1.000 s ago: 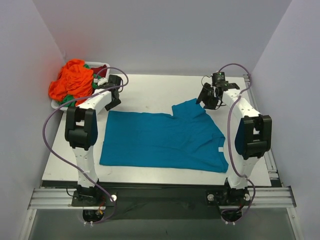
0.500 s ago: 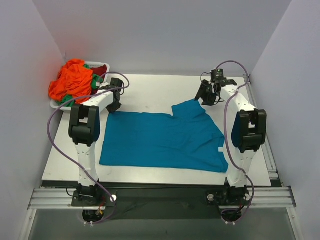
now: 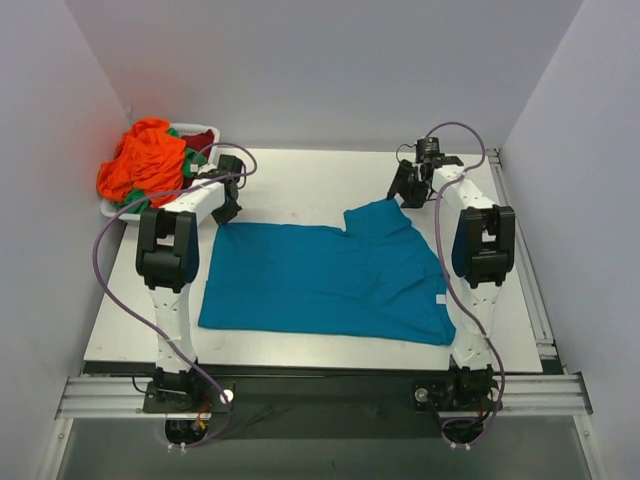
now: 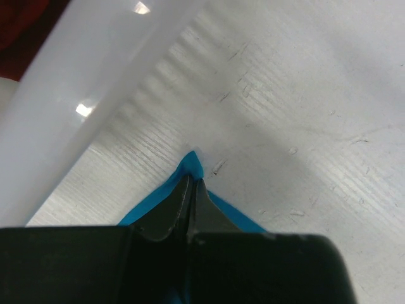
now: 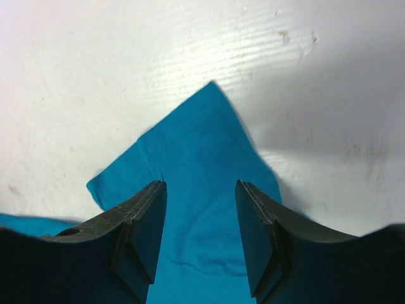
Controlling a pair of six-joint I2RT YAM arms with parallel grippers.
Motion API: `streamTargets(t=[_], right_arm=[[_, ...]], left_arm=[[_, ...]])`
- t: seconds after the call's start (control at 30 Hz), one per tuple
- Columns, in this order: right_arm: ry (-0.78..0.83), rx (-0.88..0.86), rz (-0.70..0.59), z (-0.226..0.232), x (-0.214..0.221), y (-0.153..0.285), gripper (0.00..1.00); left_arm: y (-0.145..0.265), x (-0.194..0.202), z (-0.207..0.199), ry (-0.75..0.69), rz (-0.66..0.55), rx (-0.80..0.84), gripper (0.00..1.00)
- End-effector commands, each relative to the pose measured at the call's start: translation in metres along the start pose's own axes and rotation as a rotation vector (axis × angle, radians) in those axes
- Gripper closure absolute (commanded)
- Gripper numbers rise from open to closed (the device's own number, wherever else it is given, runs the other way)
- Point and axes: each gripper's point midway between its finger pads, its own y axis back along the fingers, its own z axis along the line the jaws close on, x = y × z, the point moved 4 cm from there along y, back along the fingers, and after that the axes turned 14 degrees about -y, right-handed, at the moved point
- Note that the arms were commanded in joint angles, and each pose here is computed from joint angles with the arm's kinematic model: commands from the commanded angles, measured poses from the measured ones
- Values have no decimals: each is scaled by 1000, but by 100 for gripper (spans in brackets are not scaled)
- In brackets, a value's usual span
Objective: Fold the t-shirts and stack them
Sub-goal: Grap the side of the flattened tshirt furthest away from the robot with both arms
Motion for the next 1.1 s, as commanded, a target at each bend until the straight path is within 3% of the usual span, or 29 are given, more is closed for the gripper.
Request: streamTargets(t=[0.0, 0.57, 0.67, 0.8, 0.9, 1.07], right_arm=[[10, 23, -52, 3, -18, 1, 52], [-42, 180, -28, -9, 3, -45, 63], [-49, 175, -21, -6, 6, -47, 71], [-52, 167, -31, -2, 4, -44, 95], [-33, 158, -68, 3, -5, -31, 100], [-7, 118, -138, 15, -24, 4, 100]], left_arm=[[11, -10, 0, 11, -26, 36, 100], [20, -15, 2, 24, -49, 69, 100], [21, -14, 2, 31, -54, 79, 100], [25, -16, 1, 38, -63, 89, 100], [27, -19, 2, 41, -71, 96, 100], [31, -24, 3, 60, -92, 123, 100]])
